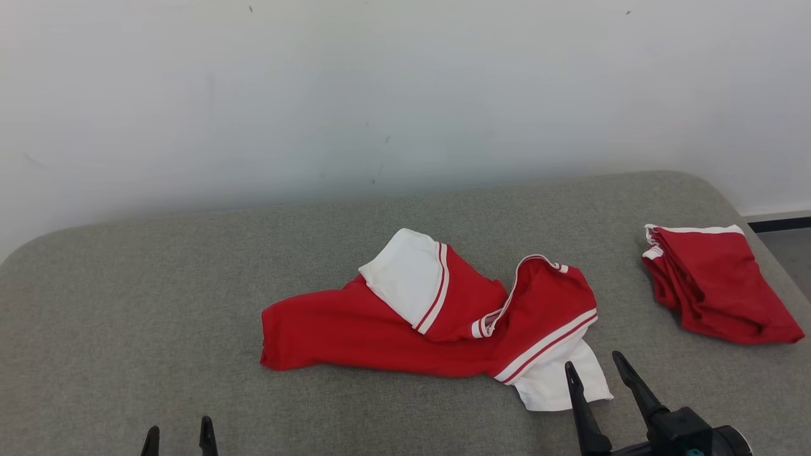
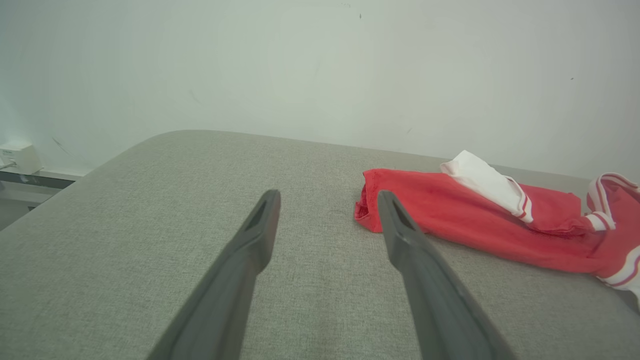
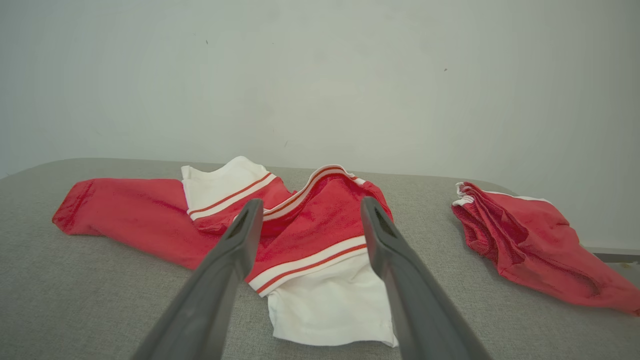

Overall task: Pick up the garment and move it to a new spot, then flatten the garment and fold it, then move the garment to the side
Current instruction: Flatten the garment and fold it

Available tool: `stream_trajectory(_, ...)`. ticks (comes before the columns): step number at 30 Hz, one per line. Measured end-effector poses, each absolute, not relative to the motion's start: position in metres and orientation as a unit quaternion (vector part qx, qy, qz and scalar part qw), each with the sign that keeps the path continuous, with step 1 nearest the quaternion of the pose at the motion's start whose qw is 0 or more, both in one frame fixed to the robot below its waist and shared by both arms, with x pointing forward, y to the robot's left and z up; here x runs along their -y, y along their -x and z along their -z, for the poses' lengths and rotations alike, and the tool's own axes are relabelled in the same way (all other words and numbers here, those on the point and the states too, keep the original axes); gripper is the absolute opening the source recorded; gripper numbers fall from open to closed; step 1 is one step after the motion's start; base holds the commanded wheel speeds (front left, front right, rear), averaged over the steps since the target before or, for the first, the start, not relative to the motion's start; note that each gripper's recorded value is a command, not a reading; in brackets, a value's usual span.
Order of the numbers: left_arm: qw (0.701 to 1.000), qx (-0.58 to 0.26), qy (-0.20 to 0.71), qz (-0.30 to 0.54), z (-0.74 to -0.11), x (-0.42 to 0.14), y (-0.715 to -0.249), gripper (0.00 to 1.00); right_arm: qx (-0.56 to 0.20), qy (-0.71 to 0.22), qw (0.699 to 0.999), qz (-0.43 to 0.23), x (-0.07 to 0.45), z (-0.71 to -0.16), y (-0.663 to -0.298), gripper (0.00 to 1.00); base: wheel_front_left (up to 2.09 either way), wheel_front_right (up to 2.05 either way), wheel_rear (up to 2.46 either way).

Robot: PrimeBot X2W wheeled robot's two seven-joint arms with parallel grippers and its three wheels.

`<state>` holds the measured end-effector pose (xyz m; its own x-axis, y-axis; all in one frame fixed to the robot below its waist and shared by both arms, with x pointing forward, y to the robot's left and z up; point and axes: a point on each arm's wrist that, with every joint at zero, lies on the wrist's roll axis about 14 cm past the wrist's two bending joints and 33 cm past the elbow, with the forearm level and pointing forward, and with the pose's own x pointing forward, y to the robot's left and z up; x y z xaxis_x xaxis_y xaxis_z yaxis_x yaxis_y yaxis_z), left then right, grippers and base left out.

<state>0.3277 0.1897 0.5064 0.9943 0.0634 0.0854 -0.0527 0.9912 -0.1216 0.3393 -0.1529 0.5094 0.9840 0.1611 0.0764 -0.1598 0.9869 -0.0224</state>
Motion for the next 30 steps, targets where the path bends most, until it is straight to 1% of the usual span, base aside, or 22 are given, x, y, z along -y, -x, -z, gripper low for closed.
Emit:
stream_trajectory(20,0.997,0.032,0.061,-0.023,-0.499,-0.184,-0.332,1.00,0.026,0.004,0.997,-0.074,0.155,-0.504,-0.343,1.00,0.00,0.00,0.00)
stream_trajectory(23,0.998,0.022,0.061,-0.019,-0.493,-0.181,-0.335,1.00,0.006,0.003,0.998,-0.068,0.159,-0.497,-0.347,1.00,0.00,0.00,0.00)
stream_trajectory(27,0.999,0.002,0.053,0.011,-0.482,-0.166,-0.352,1.00,-0.064,0.002,0.996,-0.058,0.165,-0.476,-0.357,1.00,0.00,0.00,0.00)
stream_trajectory(30,0.998,-0.018,0.048,0.027,-0.472,-0.160,-0.366,1.00,-0.100,0.002,0.994,-0.046,0.174,-0.465,-0.363,1.00,0.00,0.00,0.00)
